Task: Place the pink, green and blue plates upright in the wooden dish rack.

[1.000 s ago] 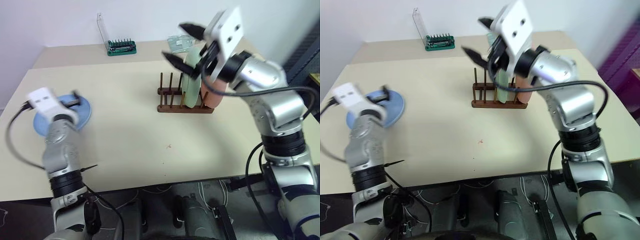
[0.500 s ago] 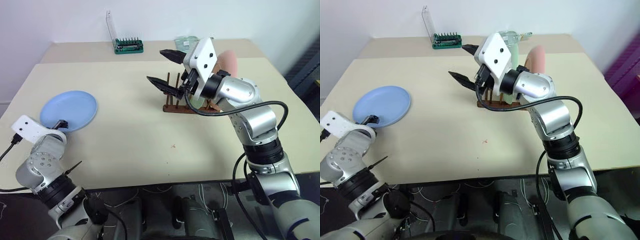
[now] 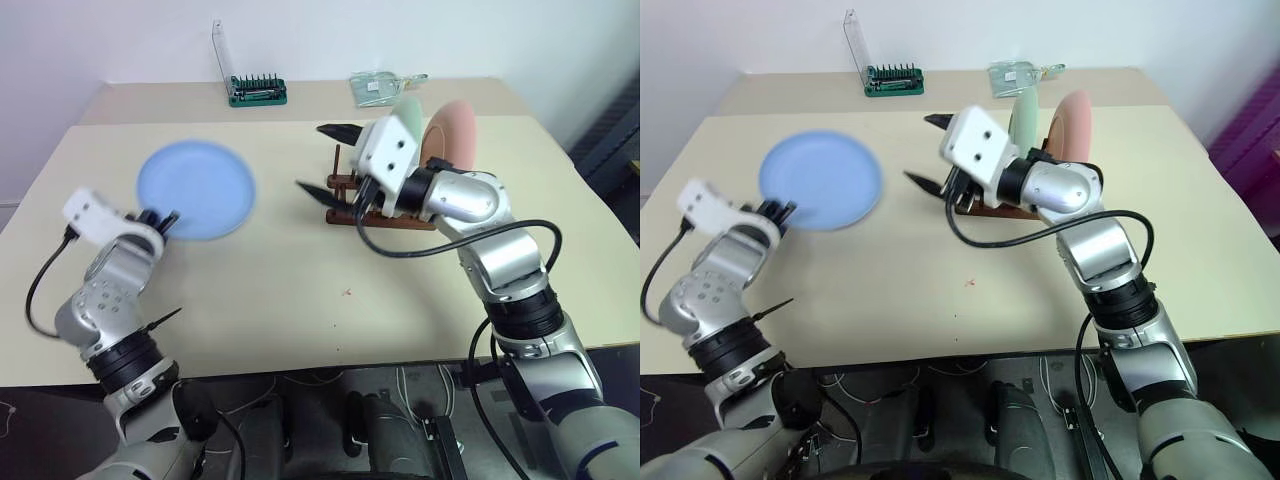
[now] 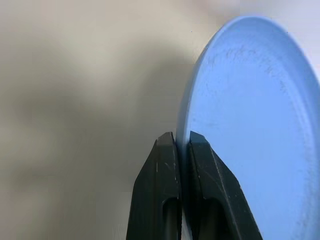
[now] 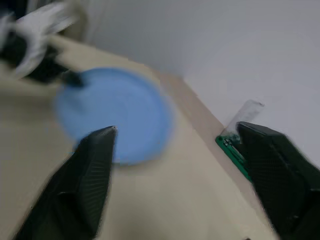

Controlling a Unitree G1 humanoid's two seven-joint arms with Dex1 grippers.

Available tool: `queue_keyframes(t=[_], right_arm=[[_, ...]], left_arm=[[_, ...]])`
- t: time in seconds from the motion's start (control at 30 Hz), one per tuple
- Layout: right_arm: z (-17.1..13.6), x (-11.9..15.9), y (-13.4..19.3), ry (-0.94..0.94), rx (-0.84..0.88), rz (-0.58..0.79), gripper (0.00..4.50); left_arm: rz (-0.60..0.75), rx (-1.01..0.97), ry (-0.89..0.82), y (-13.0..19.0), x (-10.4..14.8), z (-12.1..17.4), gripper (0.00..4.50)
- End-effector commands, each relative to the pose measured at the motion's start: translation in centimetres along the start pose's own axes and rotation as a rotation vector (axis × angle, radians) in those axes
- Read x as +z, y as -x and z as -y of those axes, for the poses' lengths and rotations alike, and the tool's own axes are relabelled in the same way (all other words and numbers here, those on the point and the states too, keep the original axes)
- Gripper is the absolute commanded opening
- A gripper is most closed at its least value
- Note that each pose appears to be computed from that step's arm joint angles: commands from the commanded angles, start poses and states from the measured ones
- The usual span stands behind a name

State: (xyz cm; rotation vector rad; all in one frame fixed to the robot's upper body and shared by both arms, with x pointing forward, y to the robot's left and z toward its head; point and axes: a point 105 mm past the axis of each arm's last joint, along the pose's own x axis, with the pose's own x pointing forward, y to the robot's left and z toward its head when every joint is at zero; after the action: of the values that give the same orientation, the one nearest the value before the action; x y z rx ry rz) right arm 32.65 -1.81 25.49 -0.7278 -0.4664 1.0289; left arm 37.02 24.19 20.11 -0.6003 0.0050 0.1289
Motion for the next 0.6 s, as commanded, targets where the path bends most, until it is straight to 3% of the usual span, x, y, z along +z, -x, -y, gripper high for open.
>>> queue_keyframes(t=[0.03,0.2,0.43,0.53,0.6], right_arm=[[-0.9,0.6,-1.7,0.244,0.038,0.012,4.47],[-0.7,-1.5,-3.3,0.523,0.045,-0.061,4.47],[1.1,-2.5,-4.2,0.664,-0.038,-0.087,4.47],[1.3,-3.2,-4.2,0.673,-0.044,-0.11,3.62],[1.8,-3.3,-4.2,0.688,-0.073,-0.125,2.67]], left_arm=[[0.104,-0.184,-0.029,0.9,2.5,6.0,0.0],[0.111,-0.276,-0.068,1.7,2.9,9.7,0.0],[0.096,-0.328,-0.085,2.5,2.8,10.9,0.0],[0.088,-0.332,-0.098,2.5,2.6,10.8,0.0],[0.082,-0.329,-0.093,2.5,2.5,10.6,0.0]])
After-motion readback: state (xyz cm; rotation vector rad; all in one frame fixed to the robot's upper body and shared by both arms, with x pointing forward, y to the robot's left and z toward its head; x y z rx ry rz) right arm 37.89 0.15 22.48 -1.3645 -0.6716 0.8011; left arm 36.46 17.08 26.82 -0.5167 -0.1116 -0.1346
